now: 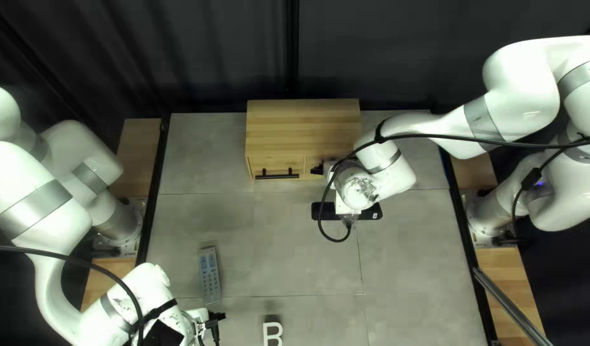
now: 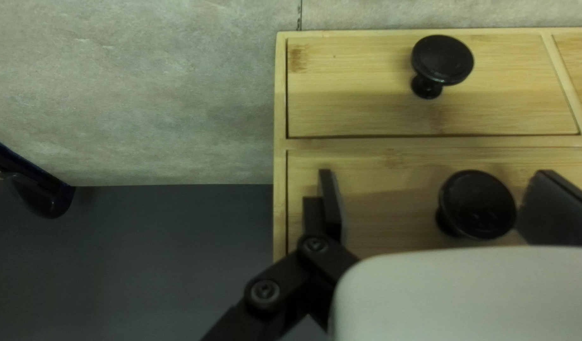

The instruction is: Open drawers and place objects into drawer and close

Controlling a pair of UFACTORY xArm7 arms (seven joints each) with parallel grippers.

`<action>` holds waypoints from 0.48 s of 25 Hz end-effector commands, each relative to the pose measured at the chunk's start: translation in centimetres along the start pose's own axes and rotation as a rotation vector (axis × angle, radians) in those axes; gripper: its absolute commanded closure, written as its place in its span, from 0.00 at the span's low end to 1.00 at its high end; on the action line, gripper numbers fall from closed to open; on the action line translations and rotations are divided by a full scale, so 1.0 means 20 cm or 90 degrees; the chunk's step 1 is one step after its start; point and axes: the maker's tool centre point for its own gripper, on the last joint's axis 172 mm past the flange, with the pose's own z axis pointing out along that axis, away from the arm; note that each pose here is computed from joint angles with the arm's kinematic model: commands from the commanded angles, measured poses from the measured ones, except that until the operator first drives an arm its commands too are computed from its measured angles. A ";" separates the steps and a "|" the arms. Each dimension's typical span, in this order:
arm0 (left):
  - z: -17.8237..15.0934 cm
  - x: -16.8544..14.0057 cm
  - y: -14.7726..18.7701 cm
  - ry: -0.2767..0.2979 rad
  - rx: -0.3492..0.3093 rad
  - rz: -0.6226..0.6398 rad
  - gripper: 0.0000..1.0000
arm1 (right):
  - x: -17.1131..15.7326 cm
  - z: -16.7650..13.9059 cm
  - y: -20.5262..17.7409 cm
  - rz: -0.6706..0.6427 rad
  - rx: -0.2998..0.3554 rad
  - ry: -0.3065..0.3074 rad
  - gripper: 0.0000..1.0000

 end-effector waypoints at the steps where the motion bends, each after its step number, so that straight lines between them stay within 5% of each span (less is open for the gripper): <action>1: 0.00 0.00 0.00 0.000 0.000 0.000 0.00 | 0.02 -0.03 0.00 -0.001 -0.006 0.002 0.00; 12: 0.00 0.00 0.00 0.000 0.000 0.000 0.00 | 0.14 -0.35 -0.04 -0.014 -0.054 0.017 0.00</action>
